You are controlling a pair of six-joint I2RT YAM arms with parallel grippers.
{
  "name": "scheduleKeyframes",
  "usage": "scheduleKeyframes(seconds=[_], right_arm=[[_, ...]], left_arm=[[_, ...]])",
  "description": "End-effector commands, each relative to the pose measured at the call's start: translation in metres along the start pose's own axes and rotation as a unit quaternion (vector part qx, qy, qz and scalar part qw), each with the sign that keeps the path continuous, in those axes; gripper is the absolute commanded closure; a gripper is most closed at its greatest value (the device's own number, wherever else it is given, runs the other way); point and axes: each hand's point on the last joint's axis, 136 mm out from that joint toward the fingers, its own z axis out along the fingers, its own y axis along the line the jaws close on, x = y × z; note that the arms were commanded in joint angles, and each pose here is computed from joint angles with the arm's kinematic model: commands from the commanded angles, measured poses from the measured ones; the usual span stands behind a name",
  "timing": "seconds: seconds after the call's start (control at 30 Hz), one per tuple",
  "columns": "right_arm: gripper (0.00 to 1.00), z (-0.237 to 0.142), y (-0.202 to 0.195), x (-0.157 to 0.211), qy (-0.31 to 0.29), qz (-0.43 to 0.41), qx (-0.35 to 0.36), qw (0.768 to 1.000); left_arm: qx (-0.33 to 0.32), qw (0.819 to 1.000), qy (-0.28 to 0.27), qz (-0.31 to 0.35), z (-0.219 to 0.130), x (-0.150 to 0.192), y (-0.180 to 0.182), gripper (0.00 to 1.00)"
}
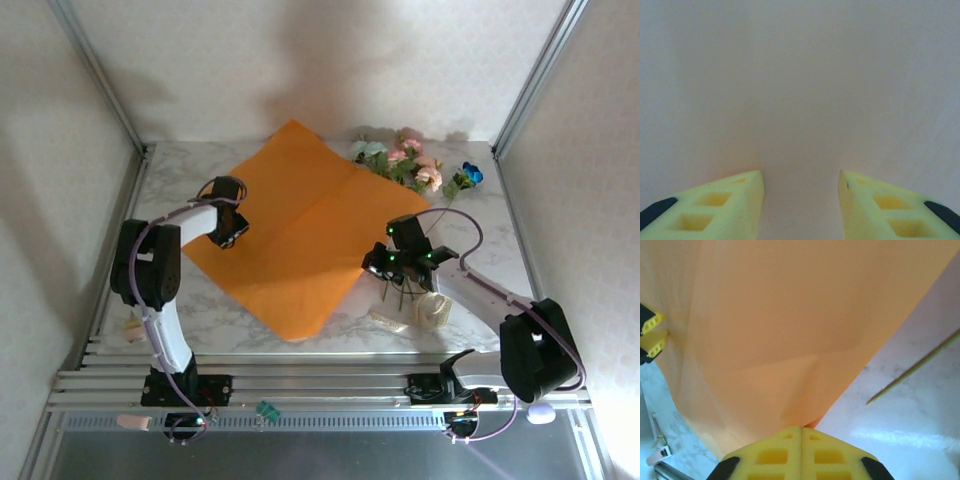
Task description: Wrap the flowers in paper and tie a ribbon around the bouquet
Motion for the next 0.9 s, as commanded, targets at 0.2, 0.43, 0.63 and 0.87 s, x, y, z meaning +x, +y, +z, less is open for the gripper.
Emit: scheduleKeyframes(seconds=[0.2,0.43,0.63,0.87], right_arm=[[0.64,0.012,-0.028,0.008,0.092,0.066,0.119,0.986],[0.38,-0.072,-0.021,-0.068,-0.086,-0.027,0.157,0.983],[0.40,-0.090,-0.056,-0.136,-0.108,0.008,0.196,0.975],[0.41,-0.078,-0.115,-0.202,-0.118,0.077,0.242,0.960]], left_arm=[[-0.001,0.995,-0.080,0.061,-0.021,-0.060,-0.042,0.53],[0.069,0.994,-0.079,0.027,-0.107,-0.035,-0.066,0.42],[0.179,0.979,0.092,0.023,-0.096,0.102,-0.116,0.46],[0.139,0.985,0.097,0.006,-0.052,0.115,-0.078,0.50]])
